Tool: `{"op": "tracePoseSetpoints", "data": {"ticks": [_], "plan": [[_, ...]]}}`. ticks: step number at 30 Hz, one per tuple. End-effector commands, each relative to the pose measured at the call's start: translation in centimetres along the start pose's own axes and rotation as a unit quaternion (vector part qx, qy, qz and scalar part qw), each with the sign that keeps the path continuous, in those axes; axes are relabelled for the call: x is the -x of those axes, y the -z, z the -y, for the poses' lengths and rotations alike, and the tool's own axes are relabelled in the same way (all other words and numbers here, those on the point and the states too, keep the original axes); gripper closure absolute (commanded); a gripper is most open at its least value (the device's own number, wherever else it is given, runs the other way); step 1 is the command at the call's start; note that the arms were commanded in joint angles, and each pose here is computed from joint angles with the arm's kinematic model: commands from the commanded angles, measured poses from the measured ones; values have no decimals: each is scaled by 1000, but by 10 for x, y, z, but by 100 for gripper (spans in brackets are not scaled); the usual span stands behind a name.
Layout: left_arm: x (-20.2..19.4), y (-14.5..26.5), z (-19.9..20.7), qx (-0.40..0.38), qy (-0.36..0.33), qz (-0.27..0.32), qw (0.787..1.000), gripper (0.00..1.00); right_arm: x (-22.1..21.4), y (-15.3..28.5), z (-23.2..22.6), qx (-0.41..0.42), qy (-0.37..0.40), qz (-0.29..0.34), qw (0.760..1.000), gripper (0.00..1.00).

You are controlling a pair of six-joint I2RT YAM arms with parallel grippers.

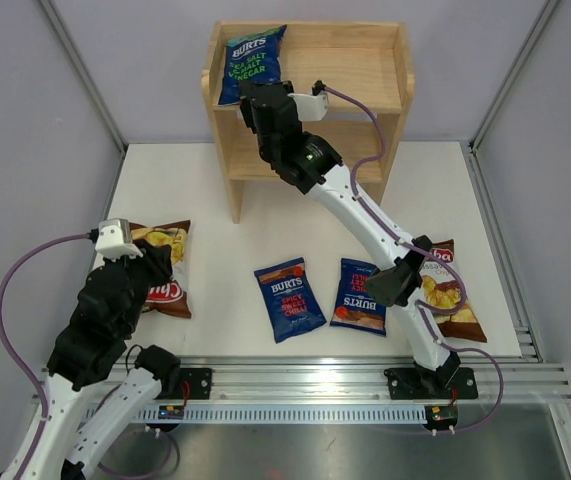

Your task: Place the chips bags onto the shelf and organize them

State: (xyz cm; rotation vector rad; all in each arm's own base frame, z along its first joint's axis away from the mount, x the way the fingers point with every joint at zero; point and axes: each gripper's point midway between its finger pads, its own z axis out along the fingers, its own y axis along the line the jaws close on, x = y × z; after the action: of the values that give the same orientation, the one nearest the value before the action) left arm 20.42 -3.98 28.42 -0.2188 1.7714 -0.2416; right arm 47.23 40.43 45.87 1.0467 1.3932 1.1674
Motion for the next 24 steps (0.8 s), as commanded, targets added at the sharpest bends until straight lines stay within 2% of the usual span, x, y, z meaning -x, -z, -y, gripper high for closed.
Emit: {"op": "tracePoseSetpoints", "data": {"ticks": [1, 5, 6, 7, 9, 10, 11, 20, 24], "plan": [[6, 1, -3, 7, 3, 15, 1000, 70, -4, 2, -7, 14, 5, 19, 1000, 84], [6, 1, -3, 7, 2, 14, 1000, 70, -12, 3, -7, 23, 28, 10, 999, 72], [5, 1, -3, 6, 2, 14, 1000, 70, -13, 3, -8, 25, 30, 9, 999, 66], [5, 0, -3, 6, 1, 13, 1000, 70, -12, 4, -8, 24, 31, 11, 999, 56], [4, 0, -2, 7, -1, 9, 1000, 71, -8, 6, -9, 22, 39, 17, 999, 49], [4, 0, -2, 7, -1, 9, 1000, 71, -5, 7, -11, 22, 41, 22, 999, 41], [4, 0, -3, 8, -1, 8, 1000, 71, 0, 11, -14, 23, 54, 29, 998, 38], [3, -1, -4, 11, -1, 7, 1000, 71, 21, 18, -26, 32, 150, 61, 986, 34], [3, -1, -4, 13, -2, 6, 1000, 71, 19, 20, -22, 29, 161, 47, 985, 16]]}}
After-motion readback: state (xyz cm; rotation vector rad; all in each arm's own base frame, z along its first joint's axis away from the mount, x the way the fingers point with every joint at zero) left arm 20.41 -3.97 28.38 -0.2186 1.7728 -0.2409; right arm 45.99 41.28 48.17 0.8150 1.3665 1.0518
